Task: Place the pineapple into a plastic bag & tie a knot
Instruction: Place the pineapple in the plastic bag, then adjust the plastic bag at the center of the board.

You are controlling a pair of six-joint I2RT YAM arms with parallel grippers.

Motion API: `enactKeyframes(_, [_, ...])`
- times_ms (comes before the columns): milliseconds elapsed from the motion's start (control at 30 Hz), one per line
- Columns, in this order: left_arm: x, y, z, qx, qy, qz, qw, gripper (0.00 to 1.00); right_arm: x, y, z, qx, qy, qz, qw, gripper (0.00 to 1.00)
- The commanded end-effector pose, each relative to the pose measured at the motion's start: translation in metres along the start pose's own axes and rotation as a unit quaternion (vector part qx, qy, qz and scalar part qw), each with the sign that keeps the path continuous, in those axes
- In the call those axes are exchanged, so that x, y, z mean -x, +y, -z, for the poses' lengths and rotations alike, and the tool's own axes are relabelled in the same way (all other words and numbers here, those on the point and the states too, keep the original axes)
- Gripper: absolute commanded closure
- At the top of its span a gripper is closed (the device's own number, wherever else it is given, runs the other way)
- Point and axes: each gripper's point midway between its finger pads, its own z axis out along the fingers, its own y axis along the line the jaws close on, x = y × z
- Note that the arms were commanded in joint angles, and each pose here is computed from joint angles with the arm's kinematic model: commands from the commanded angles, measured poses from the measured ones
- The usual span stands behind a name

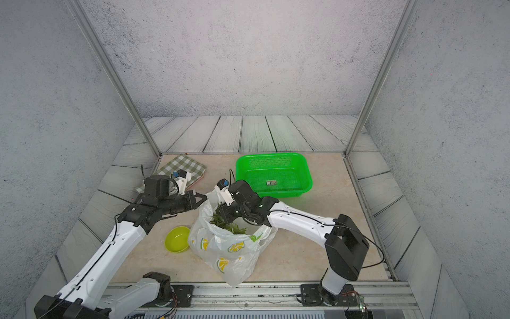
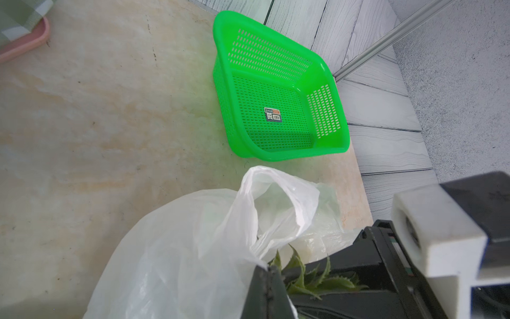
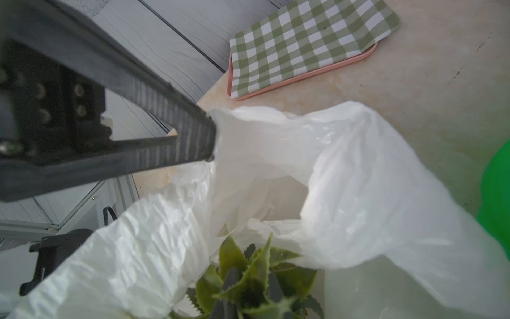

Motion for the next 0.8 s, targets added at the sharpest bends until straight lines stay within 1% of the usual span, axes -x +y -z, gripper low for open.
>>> enactKeyframes(0, [0.0,-0.002,-0.001,-0.012,0.006,-0.008,1.0,1.0,0.002,0.012,0.013,0.009,0.018,0.026,0.999,0.6])
enactKeyframes(33, [-0.002,-0.002,-0.001,-0.014,0.01,-0.01,1.0,0.96,0.007,0.014,0.018,0.009,0.013,0.027,1.0,0.56])
enactKeyframes(100, [-0.004,-0.004,0.001,-0.017,0.016,-0.016,1.0,0.82,0.018,0.019,0.031,0.007,-0.001,0.031,0.999,0.45])
enactKeyframes(200, [-0.004,-0.004,0.009,-0.003,0.013,-0.027,1.0,0.61,0.032,0.02,0.053,-0.016,-0.024,0.035,0.999,0.32])
enactKeyframes(267, [-0.002,-0.006,0.017,0.009,0.006,-0.041,0.999,0.52,0.04,0.016,0.07,-0.042,-0.039,0.036,0.998,0.3])
enactKeyframes(300, [0.0,-0.007,0.022,0.016,0.002,-0.048,0.999,0.49,0.044,0.014,0.079,-0.054,-0.049,0.037,0.997,0.28])
enactKeyframes(400, [0.003,-0.011,0.035,0.028,-0.004,-0.071,0.997,0.48,0.054,0.01,0.108,-0.088,-0.078,0.039,0.992,0.23])
enactKeyframes(533, [0.0,-0.016,0.047,0.04,0.008,-0.094,0.995,0.45,0.057,0.003,0.143,-0.132,-0.097,0.031,0.986,0.23])
enactKeyframes(633, [-0.008,-0.014,0.051,0.057,0.029,-0.099,0.993,0.45,0.051,-0.001,0.171,-0.158,-0.101,0.018,0.982,0.23])
enactKeyframes(667, [-0.013,-0.013,0.05,0.058,0.041,-0.096,0.993,0.43,0.047,-0.004,0.18,-0.167,-0.1,0.01,0.981,0.23])
enactKeyframes(767, [-0.027,-0.018,0.043,0.042,0.087,-0.082,0.992,0.43,0.025,-0.009,0.204,-0.184,-0.083,-0.015,0.979,0.24])
